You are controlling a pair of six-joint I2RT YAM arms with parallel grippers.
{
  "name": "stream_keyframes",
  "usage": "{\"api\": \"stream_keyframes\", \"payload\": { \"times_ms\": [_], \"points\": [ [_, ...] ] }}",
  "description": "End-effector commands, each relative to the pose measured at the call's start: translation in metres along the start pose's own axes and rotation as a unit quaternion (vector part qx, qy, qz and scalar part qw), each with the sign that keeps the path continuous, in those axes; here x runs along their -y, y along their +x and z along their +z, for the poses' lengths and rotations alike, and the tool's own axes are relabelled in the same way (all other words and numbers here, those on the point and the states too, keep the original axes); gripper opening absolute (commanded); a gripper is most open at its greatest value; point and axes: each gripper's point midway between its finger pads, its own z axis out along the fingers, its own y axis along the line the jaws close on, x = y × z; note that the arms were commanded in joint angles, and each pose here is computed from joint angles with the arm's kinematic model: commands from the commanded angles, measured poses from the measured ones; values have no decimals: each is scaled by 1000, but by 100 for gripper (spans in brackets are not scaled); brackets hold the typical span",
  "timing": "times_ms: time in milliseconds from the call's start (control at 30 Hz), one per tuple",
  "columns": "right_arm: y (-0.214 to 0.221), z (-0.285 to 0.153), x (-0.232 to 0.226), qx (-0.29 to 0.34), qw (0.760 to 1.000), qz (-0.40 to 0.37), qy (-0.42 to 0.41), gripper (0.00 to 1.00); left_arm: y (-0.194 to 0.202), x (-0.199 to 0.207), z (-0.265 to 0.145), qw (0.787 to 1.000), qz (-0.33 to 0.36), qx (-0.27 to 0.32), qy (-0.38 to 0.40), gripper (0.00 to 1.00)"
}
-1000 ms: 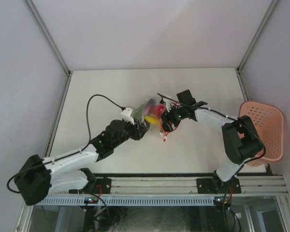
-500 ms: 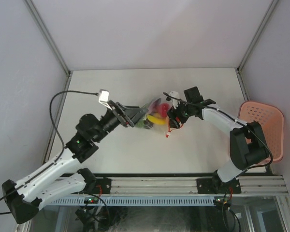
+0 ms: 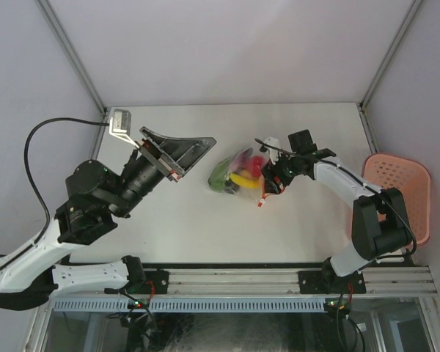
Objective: Open the zip-top bag and remove the fake food
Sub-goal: Pick up the fake fruit from the zipper food storage bag.
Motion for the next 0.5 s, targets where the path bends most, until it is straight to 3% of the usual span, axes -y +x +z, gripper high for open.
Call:
{"api": "stream_keyframes", "payload": {
  "times_ms": [0,467],
  "points": [
    [-25,-21,18,26,997,-44,54,13,1,-21,5,998,-8,10,-61,100],
    [-25,-38,19,37,996,-52,62,13,-7,-17,3,998,-34,36,-45,100]
  ]
}}
